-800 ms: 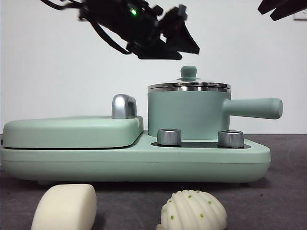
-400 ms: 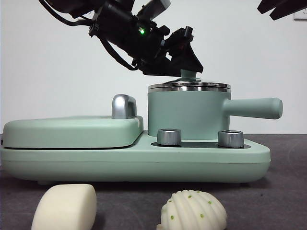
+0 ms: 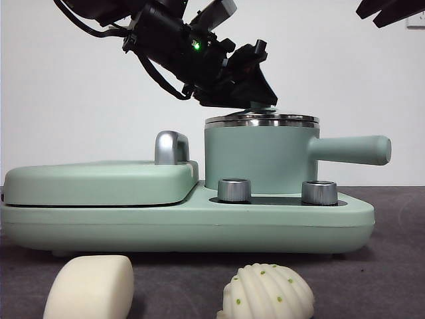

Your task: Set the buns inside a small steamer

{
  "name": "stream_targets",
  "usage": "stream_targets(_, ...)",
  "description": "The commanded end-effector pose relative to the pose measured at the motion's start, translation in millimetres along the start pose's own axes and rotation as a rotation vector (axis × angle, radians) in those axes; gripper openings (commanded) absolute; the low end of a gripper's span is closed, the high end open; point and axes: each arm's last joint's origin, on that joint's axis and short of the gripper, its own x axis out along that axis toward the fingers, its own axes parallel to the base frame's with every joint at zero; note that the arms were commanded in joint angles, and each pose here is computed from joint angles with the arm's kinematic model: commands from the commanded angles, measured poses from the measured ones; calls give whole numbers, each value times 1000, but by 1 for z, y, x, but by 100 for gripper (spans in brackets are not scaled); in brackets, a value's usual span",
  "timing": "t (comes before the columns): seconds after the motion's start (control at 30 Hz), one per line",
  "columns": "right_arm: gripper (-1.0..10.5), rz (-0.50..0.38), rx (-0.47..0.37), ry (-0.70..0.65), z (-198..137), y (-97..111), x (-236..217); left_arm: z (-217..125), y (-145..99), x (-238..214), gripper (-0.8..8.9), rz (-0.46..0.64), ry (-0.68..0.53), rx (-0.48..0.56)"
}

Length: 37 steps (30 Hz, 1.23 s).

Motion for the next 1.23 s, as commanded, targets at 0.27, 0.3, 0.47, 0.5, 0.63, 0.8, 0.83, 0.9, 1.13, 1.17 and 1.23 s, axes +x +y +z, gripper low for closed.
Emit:
stream_targets(0.27,275,-6,0,-27,7,0,-3,3,-1,6,6,-3,-11,6)
stream_targets(0.3,275,-6,0,-27,7,0,-3,6,-2,4,6,-2,-20,9)
stream_targets(0.47,275,-5,0,-27,7,0,-3,24,-4,-11,7,3,-64,23)
stream_targets(0.5,275,-5,0,-27,7,0,-3,27,-5,-15,7,6,-71,25)
stream_targets(0.63,275,-6,0,-27,7,0,-3,45,-7,-36,7,39,-86,29)
stream_targets(0.8,275,-6,2,-28,7,0,-3,62,-7,-72,7,87,-53,10)
stream_targets(0.83,276,-5,8,-28,7,0,-3,64,-7,-80,8,92,-39,1)
stream_targets(0.9,276,-5,37,-31,7,0,-3,68,-6,-98,10,107,-12,-32)
stream_targets(1.13,364,82,20,-31,11,13,4,70,0,-156,11,216,118,-128)
stream_targets(1.17,364,107,0,-28,12,17,6,69,1,-162,11,234,135,-135)
stream_targets(1.23,364,163,-37,-7,13,27,15,66,2,-174,11,257,159,-144)
